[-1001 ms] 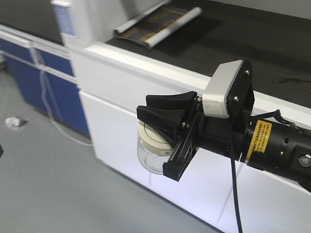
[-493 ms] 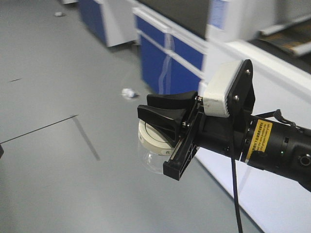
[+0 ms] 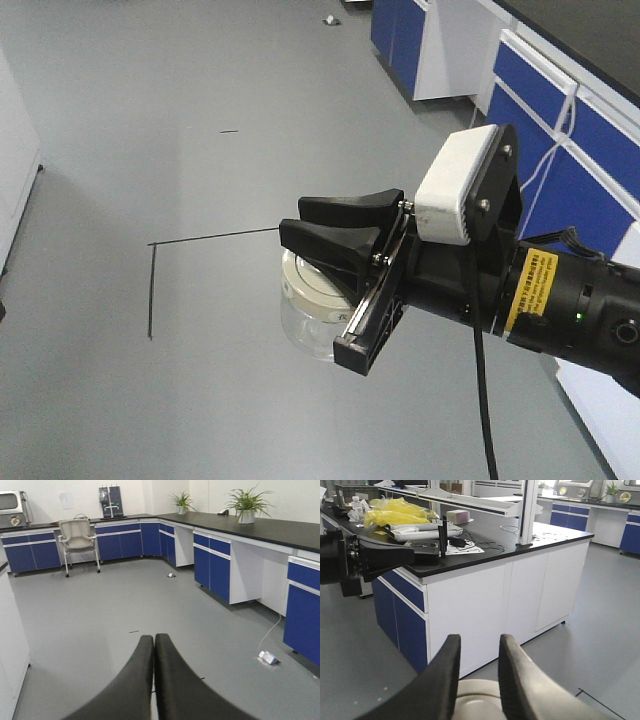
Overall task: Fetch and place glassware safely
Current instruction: 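Hold the jar in the right gripper while the base turns away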
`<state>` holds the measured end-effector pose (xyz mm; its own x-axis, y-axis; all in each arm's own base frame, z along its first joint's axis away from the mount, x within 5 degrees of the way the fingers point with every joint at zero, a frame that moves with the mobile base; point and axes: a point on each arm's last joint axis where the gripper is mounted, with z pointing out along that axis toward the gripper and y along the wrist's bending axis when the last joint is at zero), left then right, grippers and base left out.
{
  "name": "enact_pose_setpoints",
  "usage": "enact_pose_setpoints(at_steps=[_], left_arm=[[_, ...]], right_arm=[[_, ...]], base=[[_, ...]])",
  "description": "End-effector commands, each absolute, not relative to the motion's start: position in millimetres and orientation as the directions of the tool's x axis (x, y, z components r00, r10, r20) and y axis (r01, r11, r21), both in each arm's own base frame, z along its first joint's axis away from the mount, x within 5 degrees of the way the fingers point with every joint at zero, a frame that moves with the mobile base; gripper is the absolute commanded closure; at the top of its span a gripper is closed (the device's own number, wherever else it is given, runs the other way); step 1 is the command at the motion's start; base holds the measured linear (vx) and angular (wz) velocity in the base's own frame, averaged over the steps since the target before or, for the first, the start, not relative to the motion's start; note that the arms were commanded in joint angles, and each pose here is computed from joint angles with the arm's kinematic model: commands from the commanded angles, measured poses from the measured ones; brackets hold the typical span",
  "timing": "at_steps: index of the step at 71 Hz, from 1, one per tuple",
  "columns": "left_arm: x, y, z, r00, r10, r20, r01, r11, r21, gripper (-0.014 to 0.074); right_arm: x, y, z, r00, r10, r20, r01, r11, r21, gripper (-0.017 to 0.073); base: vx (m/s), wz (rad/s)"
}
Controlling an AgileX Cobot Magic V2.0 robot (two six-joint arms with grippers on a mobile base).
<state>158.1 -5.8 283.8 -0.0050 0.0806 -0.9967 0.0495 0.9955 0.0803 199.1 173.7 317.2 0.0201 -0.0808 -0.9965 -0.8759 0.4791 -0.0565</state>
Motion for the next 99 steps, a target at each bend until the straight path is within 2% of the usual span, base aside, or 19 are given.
enact_pose_setpoints(at_steps=[1,48,99], left_arm=[[159.1,-7.1,299.3,0.092,0.062,-0.994,0.053,0.996,0.067,0.0601],[159.1,-7.1,299.3,0.092,0.062,-0.994,0.053,0.996,0.067,0.0601],[159.1,-7.1,299.4,0.093,0.062,-0.994,0.053,0.996,0.067,0.0601]], right_arm=[[193.6,172.6,339.5,0.071,0.014,-0.997,-0.887,0.458,-0.057,0.0559],[193.5,172.7,339.5,0.071,0.015,-0.997,-0.887,0.458,-0.057,0.0559],[193.5,172.6,339.5,0.071,0.014,-0.997,-0.887,0.458,-0.057,0.0559]], base=[[0.07,0.22],[0.15,0.15],[0.39,0.05]])
